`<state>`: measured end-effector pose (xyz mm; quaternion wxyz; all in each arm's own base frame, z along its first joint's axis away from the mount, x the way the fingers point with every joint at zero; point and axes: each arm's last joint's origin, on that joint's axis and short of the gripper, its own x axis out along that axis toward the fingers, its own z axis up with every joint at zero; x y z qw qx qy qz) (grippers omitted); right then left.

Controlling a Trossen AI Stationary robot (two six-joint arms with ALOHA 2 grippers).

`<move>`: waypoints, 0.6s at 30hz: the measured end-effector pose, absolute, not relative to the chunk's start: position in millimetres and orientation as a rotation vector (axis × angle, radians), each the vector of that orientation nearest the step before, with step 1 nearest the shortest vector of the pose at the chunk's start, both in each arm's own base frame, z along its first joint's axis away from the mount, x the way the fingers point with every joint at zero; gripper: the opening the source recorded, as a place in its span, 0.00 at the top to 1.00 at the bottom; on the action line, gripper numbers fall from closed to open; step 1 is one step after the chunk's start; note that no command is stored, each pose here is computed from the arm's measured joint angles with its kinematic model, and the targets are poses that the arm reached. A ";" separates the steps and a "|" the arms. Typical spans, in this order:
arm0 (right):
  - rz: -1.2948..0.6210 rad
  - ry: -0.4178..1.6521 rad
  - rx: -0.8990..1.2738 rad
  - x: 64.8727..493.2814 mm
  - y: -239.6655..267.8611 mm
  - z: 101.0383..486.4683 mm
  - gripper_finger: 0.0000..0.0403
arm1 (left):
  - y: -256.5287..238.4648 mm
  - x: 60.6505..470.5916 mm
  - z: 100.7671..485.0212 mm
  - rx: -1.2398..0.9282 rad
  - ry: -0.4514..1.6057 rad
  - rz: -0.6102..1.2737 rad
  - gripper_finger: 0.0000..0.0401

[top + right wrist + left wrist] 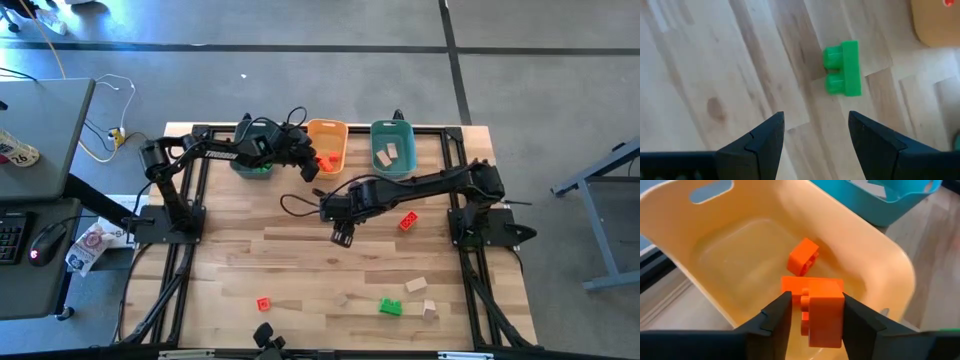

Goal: Sort & place blocks by color
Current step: Put the orange game piece into the yellow bin, then put the green game piece into the blue bin

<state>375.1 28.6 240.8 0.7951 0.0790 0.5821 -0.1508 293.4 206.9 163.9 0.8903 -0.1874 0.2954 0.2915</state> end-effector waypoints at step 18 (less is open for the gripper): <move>-0.361 1.229 0.109 381.9 24.5 233.1 0.48 | 206.7 282.8 184.4 -0.412 0.588 0.589 0.34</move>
